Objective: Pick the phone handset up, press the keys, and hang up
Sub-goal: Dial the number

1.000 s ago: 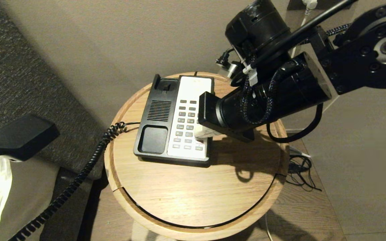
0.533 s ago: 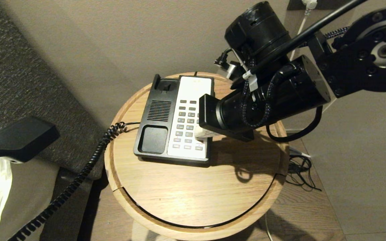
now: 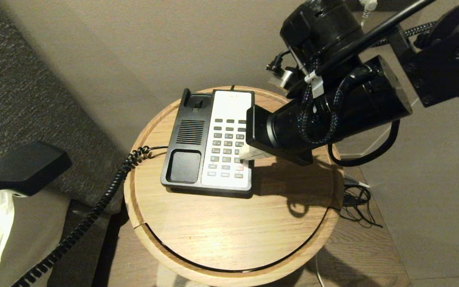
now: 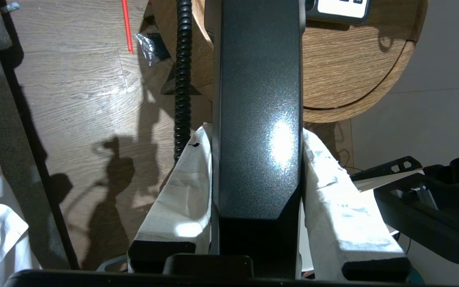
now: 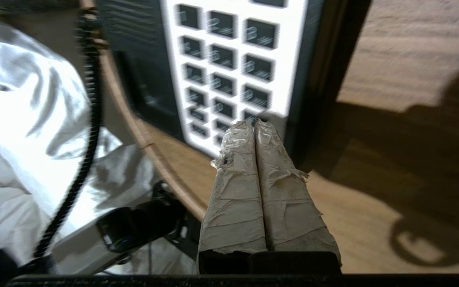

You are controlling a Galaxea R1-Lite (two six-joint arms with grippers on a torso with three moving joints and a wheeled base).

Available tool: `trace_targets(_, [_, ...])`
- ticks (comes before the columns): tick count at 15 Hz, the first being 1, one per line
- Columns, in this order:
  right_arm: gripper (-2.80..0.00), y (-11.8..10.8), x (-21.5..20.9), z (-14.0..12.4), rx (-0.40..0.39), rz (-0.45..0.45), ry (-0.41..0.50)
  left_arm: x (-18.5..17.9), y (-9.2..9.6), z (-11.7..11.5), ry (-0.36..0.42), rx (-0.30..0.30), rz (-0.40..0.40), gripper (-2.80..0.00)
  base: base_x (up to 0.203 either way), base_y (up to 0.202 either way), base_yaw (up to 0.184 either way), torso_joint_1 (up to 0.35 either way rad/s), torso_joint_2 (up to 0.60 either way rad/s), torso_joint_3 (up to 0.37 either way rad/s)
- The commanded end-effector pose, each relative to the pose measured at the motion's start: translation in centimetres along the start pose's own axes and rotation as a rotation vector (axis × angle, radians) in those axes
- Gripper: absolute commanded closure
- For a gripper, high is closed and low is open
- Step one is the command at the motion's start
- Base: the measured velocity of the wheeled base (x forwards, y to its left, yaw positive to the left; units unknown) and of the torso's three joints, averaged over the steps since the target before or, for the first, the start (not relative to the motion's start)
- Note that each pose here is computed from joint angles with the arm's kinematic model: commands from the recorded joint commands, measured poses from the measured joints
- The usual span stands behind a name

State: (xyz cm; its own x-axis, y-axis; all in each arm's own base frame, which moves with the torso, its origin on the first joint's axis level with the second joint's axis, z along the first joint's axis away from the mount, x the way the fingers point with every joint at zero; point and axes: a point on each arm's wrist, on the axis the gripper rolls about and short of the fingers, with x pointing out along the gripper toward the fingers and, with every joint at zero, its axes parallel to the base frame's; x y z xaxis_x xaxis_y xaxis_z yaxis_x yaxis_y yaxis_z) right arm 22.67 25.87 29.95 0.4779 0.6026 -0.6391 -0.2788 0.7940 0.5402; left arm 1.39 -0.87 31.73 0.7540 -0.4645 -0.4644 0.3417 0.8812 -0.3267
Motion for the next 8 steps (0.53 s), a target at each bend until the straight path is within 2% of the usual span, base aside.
trace_targets(1, [0.0,0.3,-1.9,0.0,0.01,0.03,-0.022,-0.1,0.1,-0.2,0.002,-0.003,0.0,0.0,0.0,0.0,0.0,0.0,0.0,0.0])
trace_targets(4, [0.0,0.2,-2.1,-0.3,0.053,0.032,0.002,-0.1,0.1,-0.2,0.004,-0.003,0.001,0.0,0.0,0.0,0.0,0.0,0.0,0.0])
trace_targets(6, [0.0,0.3,-1.7,-0.7,0.082,0.054,0.052,0.0,0.1,-0.2,0.006,-0.002,0.001,0.0,0.0,0.0,0.0,0.0,0.0,0.0])
trace_targets(8, [0.0,0.6,-1.3,-1.1,0.081,0.059,0.076,0.1,0.1,-0.3,0.012,-0.003,0.002,0.0,0.0,0.0,0.0,0.0,0.0,0.0])
